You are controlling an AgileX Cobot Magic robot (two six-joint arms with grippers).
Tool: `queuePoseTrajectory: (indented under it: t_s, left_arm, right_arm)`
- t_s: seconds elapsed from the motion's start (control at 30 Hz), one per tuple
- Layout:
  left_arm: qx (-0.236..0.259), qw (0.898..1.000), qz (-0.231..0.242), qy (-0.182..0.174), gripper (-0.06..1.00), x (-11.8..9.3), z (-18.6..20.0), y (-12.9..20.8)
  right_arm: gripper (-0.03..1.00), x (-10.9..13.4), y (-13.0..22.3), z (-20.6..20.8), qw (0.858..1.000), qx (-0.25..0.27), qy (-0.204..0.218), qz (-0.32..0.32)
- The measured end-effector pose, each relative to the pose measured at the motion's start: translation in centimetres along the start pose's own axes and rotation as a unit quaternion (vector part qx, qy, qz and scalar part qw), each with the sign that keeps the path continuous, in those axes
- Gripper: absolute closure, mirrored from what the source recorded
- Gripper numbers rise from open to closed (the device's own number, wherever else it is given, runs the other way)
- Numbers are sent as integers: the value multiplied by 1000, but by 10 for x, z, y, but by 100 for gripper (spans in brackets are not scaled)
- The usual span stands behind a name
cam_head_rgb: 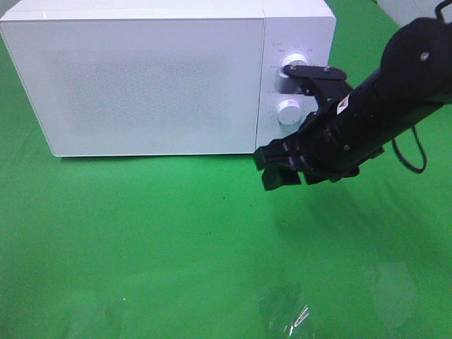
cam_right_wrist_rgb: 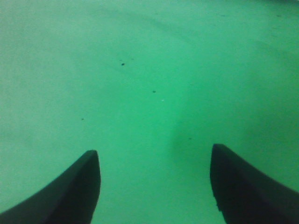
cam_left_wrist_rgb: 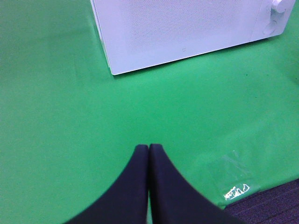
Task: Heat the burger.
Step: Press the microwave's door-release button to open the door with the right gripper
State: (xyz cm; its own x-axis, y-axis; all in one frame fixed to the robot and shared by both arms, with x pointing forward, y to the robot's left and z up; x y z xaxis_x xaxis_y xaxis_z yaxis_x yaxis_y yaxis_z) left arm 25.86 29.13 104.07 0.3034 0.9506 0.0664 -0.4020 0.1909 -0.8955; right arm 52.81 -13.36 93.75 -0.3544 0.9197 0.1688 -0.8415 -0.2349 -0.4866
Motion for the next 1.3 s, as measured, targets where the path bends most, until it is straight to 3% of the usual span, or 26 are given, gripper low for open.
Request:
queuePoseTrajectory:
  t_s: [0.07,0.1,0.13,0.23,0.37,0.43,0.77,1.03,1.3]
  left_arm:
    - [0,1000,0,0,94,0,0,0]
    - [0,1000,0,0,94,0,0,0]
    - [0,1000,0,0,94,0,0,0]
    - [0,1000,0,0,94,0,0,0]
    - [0,1000,0,0,94,0,0,0]
    - [0,1000,0,0,94,0,0,0]
    - [0,1000,0,0,94,0,0,0]
    - [0,1000,0,0,94,0,0,0]
    - [0,1000,0,0,94,0,0,0]
  right_arm:
    - [34,-33,-15,23,998,6,33,-52]
    - [34,-33,-15,23,998,6,33,-52]
    - [34,-48,-17,36,996,10,49,-69]
    - [34,-56,-17,43,995,12,57,-76]
    - [34,-86,-6,86,988,26,92,-119]
    - [34,-90,-1,99,986,29,104,-127]
    - [34,-82,34,159,978,79,145,-128]
    - [34,-67,84,201,980,32,147,-128]
    - [34,-59,124,216,982,-15,146,-118]
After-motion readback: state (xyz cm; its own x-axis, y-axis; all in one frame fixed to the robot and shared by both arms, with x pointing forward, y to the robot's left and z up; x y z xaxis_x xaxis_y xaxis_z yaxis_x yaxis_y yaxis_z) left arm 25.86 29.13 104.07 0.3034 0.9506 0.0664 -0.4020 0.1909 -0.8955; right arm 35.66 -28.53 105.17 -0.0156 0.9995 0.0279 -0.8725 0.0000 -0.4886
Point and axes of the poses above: a point on each arm's last joint axis where the gripper is mounted, z pointing back along that axis away from the gripper, x along the wrist's bending axis when the last joint is at zero, y = z × x, the point moved 3 cm from there along -z, pointing out along that axis toward the gripper
